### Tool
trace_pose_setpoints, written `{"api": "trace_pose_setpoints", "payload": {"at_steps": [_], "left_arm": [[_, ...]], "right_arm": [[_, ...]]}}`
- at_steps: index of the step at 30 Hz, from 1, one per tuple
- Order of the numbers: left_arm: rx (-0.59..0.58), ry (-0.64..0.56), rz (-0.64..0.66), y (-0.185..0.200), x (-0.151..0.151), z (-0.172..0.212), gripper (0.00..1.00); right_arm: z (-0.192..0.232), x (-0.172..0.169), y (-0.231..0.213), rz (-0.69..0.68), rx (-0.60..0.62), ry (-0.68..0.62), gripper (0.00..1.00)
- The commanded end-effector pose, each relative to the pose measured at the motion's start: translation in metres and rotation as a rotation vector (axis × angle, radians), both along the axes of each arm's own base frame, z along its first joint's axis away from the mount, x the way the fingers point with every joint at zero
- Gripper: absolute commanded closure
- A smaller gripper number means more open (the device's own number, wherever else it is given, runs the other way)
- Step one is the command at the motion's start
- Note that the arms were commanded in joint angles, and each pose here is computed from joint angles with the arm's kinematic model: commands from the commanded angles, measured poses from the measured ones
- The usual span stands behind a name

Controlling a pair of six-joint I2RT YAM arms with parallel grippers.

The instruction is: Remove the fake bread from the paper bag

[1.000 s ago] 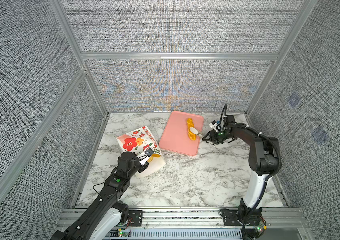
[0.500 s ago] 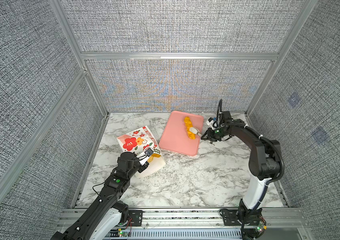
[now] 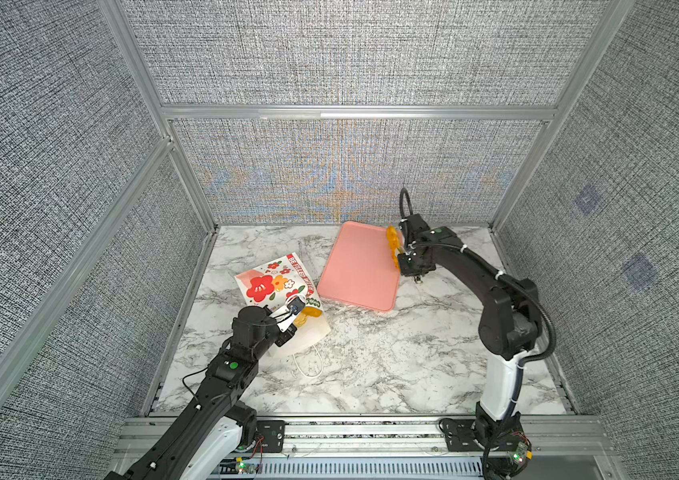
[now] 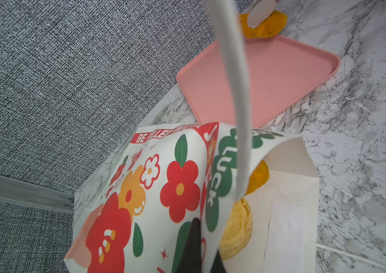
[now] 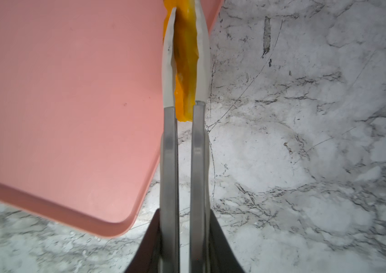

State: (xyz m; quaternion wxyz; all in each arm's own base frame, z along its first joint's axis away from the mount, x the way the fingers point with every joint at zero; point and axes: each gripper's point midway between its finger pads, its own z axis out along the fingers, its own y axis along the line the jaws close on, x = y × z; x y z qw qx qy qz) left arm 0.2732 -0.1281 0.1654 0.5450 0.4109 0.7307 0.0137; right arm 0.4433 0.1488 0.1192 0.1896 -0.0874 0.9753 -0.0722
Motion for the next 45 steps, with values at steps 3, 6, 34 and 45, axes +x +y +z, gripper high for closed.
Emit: {"api": "trace_pose_setpoints", "payload": {"at_steps": [3,6,34,45], "left_arm": [[-0.024,-0.002,-0.033,-0.007,-0.003,0.004,1.0],[-0.025,-0.005,-0.033,-0.007,-0.003,0.004,1.0],[-0.032,-0.009,-0.045,-0.009,-0.004,0.005,1.0],[-0.051,-0.013,-0.015,-0.006,-0.001,0.009,1.0]], "right_arm": [[-0.017,0.001,0.0,0.022,-0.312,0.023,1.0],[-0.029,-0.001,0.024,0.079,-0.373,0.04,1.0],[-0.002,-0.026,0.109,0.155,-0.007,0.111,0.66],[0.04,-0.026,0.106,0.092,0.305,0.055,0.66]]}}
